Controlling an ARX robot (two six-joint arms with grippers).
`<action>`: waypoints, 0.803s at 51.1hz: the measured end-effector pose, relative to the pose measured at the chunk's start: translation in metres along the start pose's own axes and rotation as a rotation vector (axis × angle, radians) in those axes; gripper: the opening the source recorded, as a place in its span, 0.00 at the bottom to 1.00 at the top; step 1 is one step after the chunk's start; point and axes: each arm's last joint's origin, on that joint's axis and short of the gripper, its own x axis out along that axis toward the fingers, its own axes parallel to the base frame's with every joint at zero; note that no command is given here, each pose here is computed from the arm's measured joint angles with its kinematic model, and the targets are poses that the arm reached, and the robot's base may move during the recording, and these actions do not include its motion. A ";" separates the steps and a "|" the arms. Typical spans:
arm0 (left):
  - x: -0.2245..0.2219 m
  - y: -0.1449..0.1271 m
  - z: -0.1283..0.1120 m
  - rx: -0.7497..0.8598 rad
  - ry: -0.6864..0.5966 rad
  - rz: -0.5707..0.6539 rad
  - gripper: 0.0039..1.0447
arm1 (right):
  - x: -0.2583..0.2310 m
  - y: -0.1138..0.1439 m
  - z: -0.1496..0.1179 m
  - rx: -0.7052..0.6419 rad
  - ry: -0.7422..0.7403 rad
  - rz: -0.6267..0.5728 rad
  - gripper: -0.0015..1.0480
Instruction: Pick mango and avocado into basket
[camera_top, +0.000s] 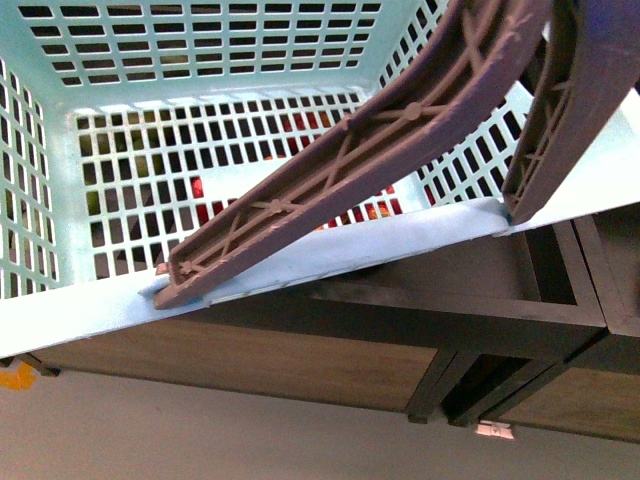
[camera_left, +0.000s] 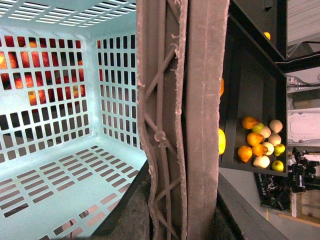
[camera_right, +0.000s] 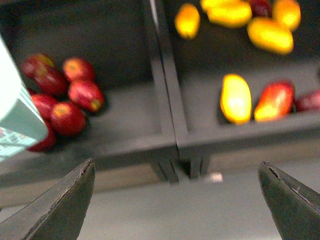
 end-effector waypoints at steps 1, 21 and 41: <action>0.000 0.000 0.000 0.000 0.000 0.000 0.19 | 0.005 -0.003 0.000 0.034 0.054 -0.030 0.92; 0.000 -0.001 -0.001 0.001 0.006 -0.006 0.19 | 0.126 -0.080 0.051 0.091 0.137 -0.190 0.92; 0.000 -0.001 -0.001 0.001 0.012 -0.011 0.19 | 0.267 -0.118 0.007 -0.083 0.507 -0.227 0.92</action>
